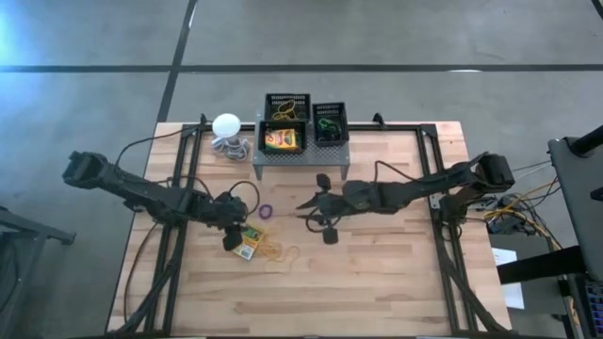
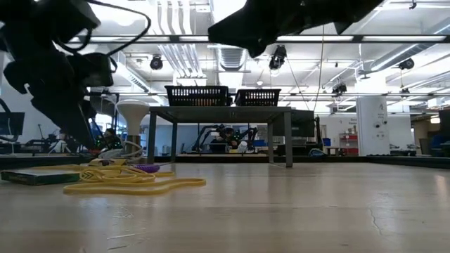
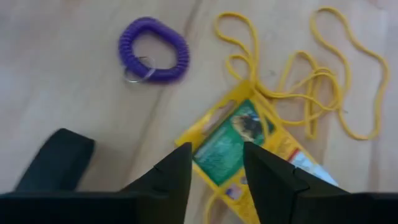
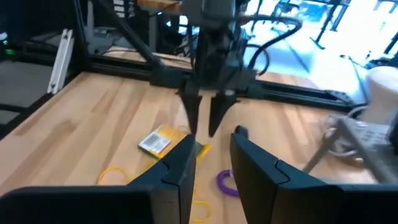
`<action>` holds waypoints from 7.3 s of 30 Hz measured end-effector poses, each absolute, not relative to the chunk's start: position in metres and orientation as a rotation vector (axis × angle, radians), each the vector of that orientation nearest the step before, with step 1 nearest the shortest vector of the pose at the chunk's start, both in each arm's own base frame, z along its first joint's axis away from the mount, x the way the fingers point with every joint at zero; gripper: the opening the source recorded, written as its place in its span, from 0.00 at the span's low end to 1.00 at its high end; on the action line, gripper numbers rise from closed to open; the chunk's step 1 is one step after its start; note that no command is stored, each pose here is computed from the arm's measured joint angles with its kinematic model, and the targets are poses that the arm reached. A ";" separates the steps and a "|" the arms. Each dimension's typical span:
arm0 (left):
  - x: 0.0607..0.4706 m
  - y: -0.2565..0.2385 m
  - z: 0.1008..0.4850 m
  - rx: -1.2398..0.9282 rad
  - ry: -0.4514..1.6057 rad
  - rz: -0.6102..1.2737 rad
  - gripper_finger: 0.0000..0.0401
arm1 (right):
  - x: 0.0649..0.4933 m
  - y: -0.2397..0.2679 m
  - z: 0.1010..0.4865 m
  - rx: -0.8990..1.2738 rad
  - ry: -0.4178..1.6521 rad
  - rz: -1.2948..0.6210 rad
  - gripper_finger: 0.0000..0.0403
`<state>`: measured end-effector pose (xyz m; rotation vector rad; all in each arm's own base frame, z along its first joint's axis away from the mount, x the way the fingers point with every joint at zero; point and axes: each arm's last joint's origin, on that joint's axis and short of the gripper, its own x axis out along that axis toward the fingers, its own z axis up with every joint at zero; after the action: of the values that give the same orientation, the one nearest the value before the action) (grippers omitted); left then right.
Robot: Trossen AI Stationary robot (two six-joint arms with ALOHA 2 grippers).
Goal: Pick & Place Office Desk Supplies
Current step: Put the box of crayons into the bottom left black bin on the shelf, then put the black rubber band into the top left black bin on the shelf
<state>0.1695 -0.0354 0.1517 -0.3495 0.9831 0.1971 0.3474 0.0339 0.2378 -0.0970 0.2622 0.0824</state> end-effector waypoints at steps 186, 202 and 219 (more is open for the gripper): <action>0.307 0.157 0.303 0.526 1.011 0.404 0.10 | 0.287 0.045 0.247 -0.017 0.342 -0.017 0.24; 0.299 0.154 0.304 0.541 1.056 0.311 0.35 | 0.287 0.045 0.247 -0.020 0.342 -0.017 0.22; 0.251 0.117 0.367 0.342 0.822 0.433 0.41 | 0.287 0.045 0.247 -0.021 0.342 -0.018 0.17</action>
<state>0.2507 0.1166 0.3671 0.3417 0.8225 0.4333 0.2867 0.0451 0.2467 -0.0214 0.3425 -0.0180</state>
